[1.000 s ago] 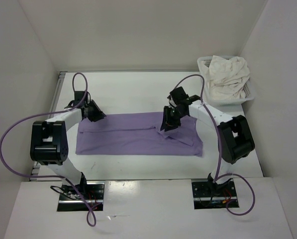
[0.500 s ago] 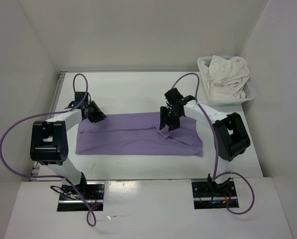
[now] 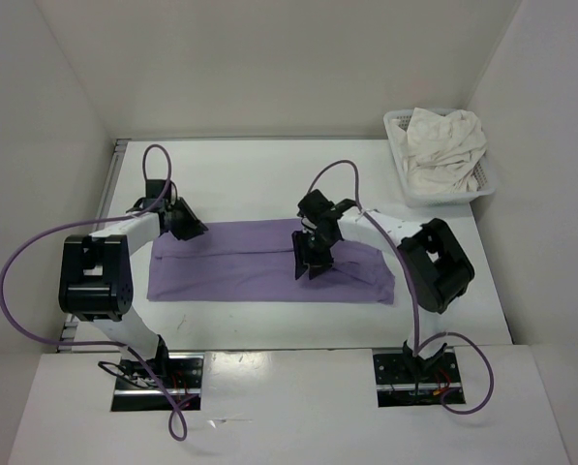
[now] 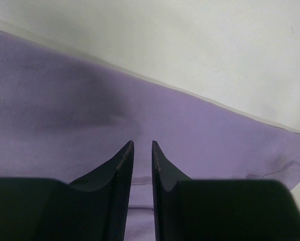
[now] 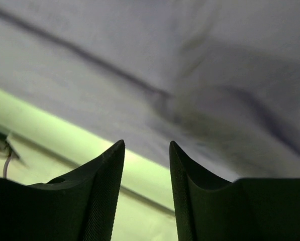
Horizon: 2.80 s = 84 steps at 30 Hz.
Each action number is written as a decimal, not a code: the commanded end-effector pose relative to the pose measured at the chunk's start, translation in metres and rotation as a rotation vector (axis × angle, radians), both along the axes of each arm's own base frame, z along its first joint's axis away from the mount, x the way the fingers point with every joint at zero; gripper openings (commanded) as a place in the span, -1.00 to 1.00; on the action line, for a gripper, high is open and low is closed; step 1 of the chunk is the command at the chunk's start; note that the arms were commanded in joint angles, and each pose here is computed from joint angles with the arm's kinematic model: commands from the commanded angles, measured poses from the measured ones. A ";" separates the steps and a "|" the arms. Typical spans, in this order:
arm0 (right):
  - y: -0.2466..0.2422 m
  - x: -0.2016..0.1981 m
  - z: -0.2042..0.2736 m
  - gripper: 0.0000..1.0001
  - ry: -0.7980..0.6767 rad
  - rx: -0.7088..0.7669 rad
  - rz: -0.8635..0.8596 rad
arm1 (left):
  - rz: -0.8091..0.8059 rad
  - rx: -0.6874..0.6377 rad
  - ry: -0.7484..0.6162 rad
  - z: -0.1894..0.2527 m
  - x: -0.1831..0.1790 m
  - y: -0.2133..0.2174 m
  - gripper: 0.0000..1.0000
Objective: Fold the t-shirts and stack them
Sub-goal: Fold the other side of the tshirt into a rectangle
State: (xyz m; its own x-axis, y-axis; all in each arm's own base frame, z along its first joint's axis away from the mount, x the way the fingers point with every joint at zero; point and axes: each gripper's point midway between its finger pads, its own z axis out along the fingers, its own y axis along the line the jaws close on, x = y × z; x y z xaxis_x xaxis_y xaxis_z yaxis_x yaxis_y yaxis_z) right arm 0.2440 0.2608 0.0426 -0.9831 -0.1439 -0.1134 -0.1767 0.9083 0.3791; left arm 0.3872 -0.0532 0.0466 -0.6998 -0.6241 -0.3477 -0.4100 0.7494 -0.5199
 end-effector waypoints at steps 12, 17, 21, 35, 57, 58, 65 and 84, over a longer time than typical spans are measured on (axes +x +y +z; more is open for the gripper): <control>-0.047 0.033 0.013 -0.18 -0.233 -0.275 -0.078 | -0.009 -0.020 -0.068 0.022 0.014 -0.002 -0.45; -0.041 0.039 0.002 -0.10 -0.231 -0.269 -0.056 | -0.009 -0.020 -0.059 0.018 0.011 -0.002 -0.45; -0.034 0.051 0.000 -0.10 -0.256 -0.267 -0.065 | -0.009 -0.020 -0.059 0.018 0.011 -0.002 -0.45; -0.038 0.049 -0.010 -0.20 -0.223 -0.305 -0.027 | -0.016 -0.015 -0.061 0.018 0.011 -0.001 -0.45; -0.022 0.007 0.035 -0.78 -0.074 -0.160 0.064 | -0.037 -0.026 -0.067 0.023 0.029 -0.004 -0.45; -0.021 0.006 0.036 -0.78 -0.069 -0.152 0.066 | -0.042 -0.033 -0.068 0.023 0.028 -0.005 -0.45; -0.003 -0.021 0.032 -0.28 0.047 -0.011 0.040 | -0.036 -0.037 -0.084 0.028 0.033 -0.006 -0.45; -0.094 0.136 0.025 -0.99 -0.305 -0.029 -0.529 | -0.106 -0.098 -0.045 0.007 0.024 -0.039 -0.45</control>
State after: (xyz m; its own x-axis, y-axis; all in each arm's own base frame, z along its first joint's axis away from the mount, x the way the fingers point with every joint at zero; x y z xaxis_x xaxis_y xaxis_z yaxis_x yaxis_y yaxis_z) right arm 0.3358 0.1863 0.0845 -0.9236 0.2388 -0.2998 0.1126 0.9168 0.3832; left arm 0.4100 -0.0843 0.0663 -0.7349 -0.5750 -0.3594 -0.3104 0.7565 -0.5757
